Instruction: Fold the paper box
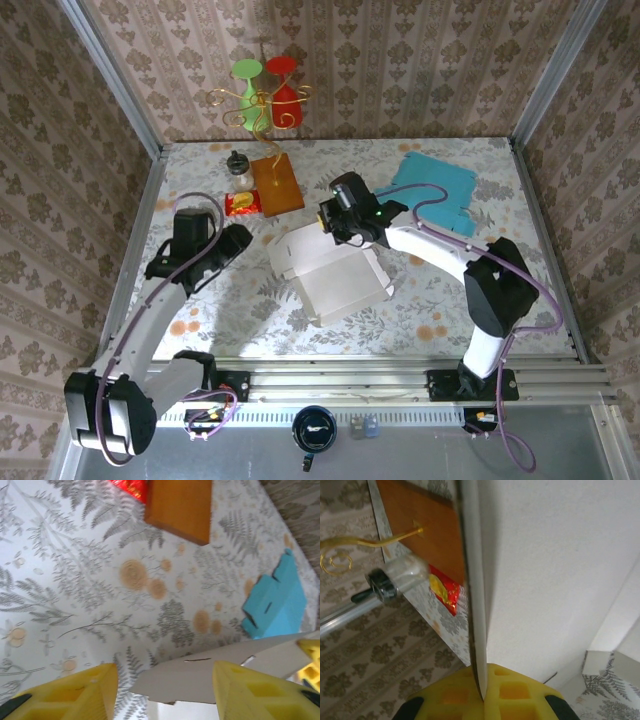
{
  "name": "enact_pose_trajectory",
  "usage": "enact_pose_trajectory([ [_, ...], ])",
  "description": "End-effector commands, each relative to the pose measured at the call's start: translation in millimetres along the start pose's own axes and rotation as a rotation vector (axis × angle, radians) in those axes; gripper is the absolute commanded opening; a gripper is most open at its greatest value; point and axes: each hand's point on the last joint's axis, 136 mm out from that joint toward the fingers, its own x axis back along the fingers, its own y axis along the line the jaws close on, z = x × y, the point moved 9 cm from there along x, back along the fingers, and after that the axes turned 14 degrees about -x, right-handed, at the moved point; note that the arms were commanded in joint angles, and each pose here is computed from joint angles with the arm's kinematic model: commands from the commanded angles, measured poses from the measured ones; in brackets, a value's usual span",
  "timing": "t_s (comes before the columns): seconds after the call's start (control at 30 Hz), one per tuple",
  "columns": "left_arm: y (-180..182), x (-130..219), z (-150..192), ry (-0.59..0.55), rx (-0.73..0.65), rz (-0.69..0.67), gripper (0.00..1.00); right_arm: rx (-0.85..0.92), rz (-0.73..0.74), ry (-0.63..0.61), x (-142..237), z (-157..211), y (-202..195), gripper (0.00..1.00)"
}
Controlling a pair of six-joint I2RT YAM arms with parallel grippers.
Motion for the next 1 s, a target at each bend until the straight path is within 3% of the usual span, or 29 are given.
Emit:
enact_pose_trajectory([
  [0.0,8.5,-4.0,7.2,-0.005,-0.062,-0.013,0.52,0.121,-0.079,0.072,-3.8,10.6,11.9,0.00],
  [0.27,22.4,-15.1,29.1,0.036,-0.159,-0.018,0.47,0.254,-0.228,0.141,-12.8,0.9,1.3,0.00],
  [0.97,35.0,-45.3,61.5,0.062,-0.333,0.001,0.42,0.362,-0.286,0.290,-37.2,-22.4,-29.7,0.00],
])
